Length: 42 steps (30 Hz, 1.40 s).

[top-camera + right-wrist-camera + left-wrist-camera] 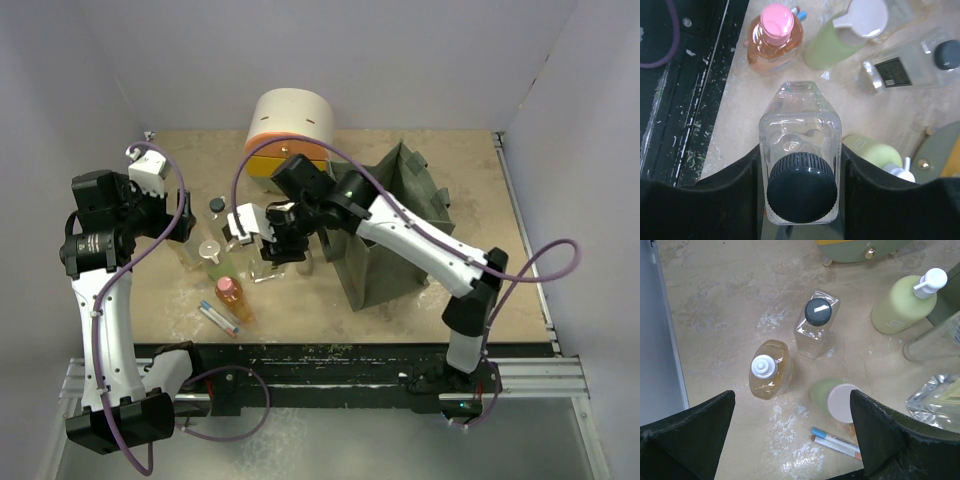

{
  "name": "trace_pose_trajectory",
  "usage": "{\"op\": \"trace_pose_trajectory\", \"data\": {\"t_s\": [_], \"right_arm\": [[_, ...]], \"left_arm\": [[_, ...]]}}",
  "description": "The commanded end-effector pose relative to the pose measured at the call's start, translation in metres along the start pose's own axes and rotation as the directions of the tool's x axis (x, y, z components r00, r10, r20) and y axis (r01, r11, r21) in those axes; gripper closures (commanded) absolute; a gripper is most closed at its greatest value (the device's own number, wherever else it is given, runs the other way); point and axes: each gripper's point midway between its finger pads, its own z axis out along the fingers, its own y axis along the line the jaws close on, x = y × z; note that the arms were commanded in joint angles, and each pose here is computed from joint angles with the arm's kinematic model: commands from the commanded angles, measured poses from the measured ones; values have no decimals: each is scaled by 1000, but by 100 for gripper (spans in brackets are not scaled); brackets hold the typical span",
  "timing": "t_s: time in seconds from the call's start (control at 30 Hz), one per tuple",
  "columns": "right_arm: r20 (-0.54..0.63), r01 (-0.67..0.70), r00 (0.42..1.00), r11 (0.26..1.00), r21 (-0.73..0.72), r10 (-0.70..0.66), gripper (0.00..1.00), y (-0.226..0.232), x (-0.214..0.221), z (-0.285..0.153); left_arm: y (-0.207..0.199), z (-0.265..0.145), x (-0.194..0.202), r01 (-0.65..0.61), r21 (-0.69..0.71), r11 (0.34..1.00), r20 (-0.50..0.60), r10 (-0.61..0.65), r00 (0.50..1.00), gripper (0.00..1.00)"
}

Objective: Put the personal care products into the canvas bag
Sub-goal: Pick up the care product from the center of the board, then place the care product in the canvas bag.

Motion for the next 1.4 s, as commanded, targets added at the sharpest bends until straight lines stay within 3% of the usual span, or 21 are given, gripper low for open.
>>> {"op": "trace_pose_trajectory", "data": {"t_s": [0.0, 0.4, 0.73, 1.03, 1.23, 1.37], "right_arm": [[187, 73, 977, 988, 133, -98, 100, -1, -65, -74], [219, 97, 955, 907, 409, -201, 100, -10, -99, -182], [326, -101, 933, 757, 646, -153, 100, -43, -98, -290], [373, -284, 927, 557, 781, -50, 100, -48, -47, -372], [387, -383, 919, 426, 820, 79, 100, -55, 3, -390], [399, -430, 902, 421, 798, 165, 100, -55, 31, -378]], "left_arm": [[-3, -3, -16, -13, 22, 1000, 58, 12, 998, 1], [-1, 0, -16, -13, 27, 1000, 49, 12, 999, 1], [2, 3, -17, -28, 19, 999, 51, 27, 998, 1], [0, 6, -27, -30, 38, 999, 87, 27, 996, 1], [-21, 0, -54, -121, 132, 984, 159, 100, 982, 1], [-48, 6, -72, -242, 175, 954, 180, 211, 961, 1]]}}
